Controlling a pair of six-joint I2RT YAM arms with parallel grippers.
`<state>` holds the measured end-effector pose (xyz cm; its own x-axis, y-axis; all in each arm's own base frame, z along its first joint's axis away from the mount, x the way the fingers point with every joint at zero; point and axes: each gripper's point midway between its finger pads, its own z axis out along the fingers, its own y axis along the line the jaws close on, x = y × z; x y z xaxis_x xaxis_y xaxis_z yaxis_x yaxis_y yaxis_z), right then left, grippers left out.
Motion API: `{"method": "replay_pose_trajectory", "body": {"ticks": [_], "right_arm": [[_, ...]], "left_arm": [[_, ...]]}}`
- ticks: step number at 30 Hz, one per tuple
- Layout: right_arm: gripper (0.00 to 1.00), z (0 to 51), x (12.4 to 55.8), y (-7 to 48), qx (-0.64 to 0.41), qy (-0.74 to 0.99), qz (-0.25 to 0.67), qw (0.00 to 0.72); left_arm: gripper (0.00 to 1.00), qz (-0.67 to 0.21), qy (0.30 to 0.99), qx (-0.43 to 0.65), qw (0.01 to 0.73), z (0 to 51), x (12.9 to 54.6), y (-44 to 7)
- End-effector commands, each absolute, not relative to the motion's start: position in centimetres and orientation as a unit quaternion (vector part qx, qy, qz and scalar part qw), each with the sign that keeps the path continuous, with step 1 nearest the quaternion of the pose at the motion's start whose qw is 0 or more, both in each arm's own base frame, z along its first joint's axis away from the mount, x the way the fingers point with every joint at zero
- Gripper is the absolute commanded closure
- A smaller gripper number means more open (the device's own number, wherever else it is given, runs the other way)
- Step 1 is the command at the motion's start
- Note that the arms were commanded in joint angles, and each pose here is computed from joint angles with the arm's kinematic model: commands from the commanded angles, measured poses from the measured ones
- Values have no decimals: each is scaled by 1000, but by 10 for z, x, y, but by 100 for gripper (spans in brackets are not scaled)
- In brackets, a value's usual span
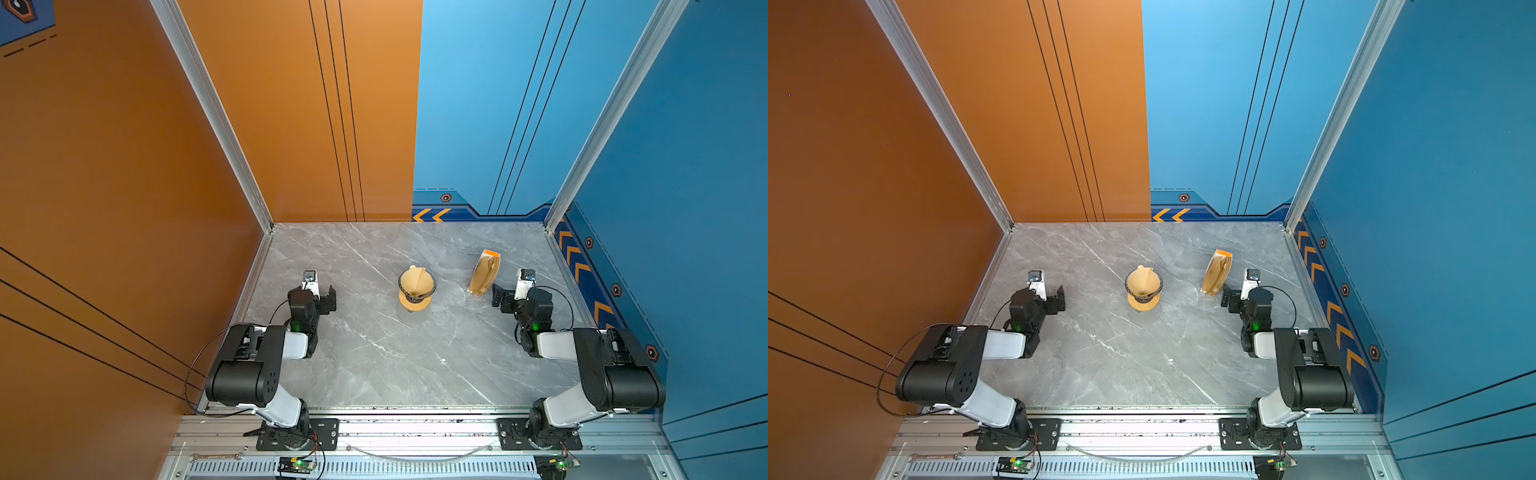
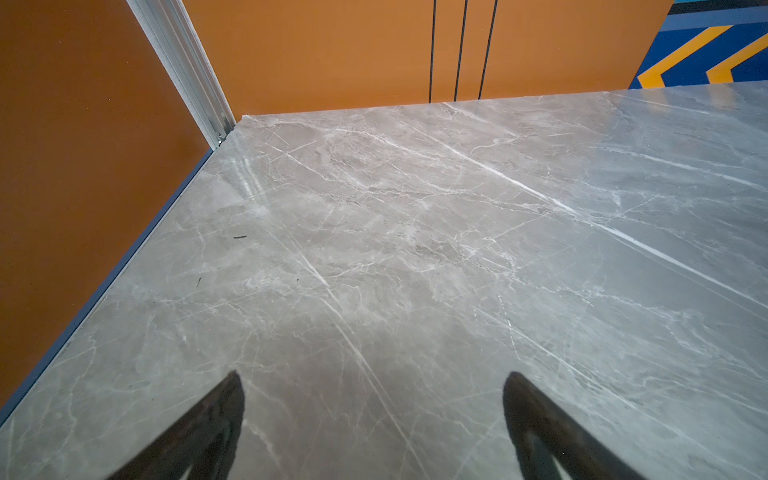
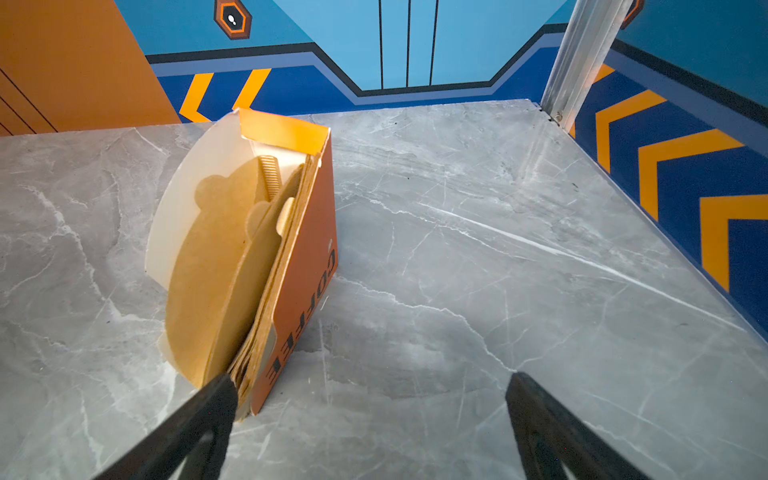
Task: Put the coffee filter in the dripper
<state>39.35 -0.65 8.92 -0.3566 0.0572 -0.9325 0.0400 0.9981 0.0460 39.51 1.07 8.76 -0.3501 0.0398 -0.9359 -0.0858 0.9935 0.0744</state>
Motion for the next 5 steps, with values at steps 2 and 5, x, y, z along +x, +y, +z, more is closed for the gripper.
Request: {"method": "replay_pose_trajectory", "body": {"ticks": [2, 5], "right_arm": [[0, 91, 394, -2, 18, 820, 13, 572], [0, 91, 394, -2, 17, 820, 12, 572]], "left_arm": [[2, 43, 821, -14, 569, 88, 397, 8], [2, 42, 821, -14, 569, 89, 396, 8]]}}
